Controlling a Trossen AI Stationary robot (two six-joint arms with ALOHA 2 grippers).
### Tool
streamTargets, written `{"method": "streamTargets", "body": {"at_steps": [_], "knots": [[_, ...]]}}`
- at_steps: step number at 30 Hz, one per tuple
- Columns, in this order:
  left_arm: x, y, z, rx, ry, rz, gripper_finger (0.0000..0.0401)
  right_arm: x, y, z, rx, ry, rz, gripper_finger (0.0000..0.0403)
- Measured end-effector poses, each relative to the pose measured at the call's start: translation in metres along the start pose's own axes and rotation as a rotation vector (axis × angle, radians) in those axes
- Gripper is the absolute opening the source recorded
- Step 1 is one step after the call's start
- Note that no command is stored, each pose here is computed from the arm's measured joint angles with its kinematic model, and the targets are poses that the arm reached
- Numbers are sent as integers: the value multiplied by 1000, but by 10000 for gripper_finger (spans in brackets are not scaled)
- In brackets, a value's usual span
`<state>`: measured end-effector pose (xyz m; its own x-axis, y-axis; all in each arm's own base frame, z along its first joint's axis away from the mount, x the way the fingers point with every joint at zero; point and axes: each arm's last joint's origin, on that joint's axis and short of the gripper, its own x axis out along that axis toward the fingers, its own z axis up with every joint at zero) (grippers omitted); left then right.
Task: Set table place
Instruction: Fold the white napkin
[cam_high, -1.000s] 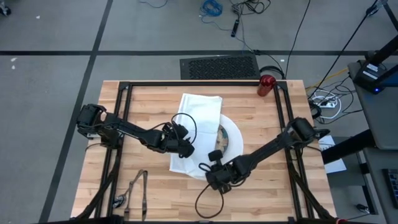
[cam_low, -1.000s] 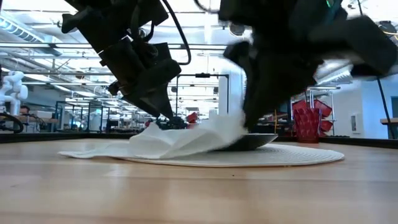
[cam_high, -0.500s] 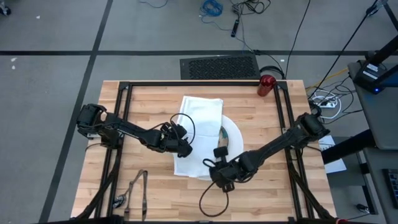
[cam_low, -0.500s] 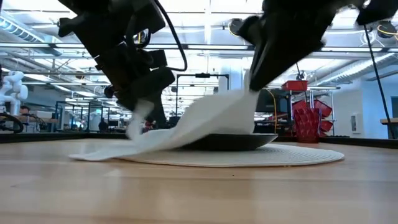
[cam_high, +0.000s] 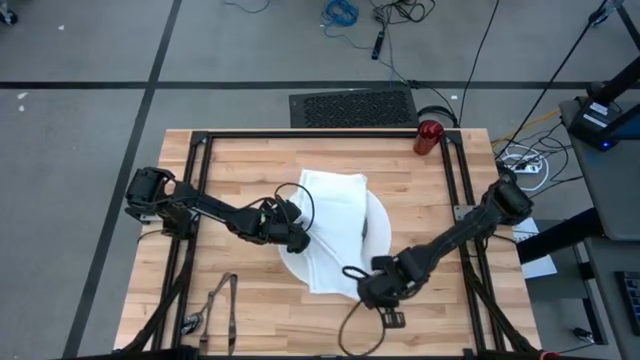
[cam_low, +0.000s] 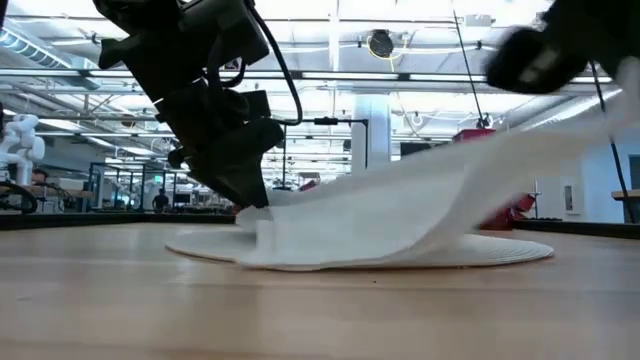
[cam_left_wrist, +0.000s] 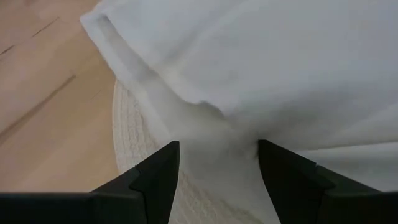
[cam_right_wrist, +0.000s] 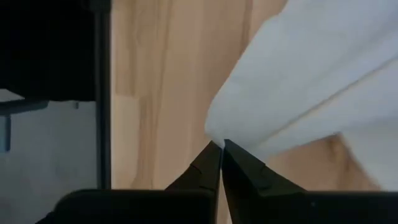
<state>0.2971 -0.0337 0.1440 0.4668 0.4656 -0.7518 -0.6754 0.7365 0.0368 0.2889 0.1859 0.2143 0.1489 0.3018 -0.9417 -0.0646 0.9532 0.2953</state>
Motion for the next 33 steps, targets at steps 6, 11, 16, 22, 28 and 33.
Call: {"method": "streamTargets", "body": {"at_steps": [6,11,16,22,28,33], "knots": [[0,0,0,6,8,-8,201,33,-4,-47,219,253,-32,0],[1,1,-1,14,13,4,201,58,7,-68,297,320,167,0],[1,2,0,13,12,8,201,67,18,-70,300,249,282,0],[5,8,3,27,25,35,201,62,21,-59,287,136,245,0],[12,25,5,39,88,130,201,58,10,-51,451,211,270,11],[14,33,5,44,119,167,201,53,1,-44,448,263,308,48]]}}
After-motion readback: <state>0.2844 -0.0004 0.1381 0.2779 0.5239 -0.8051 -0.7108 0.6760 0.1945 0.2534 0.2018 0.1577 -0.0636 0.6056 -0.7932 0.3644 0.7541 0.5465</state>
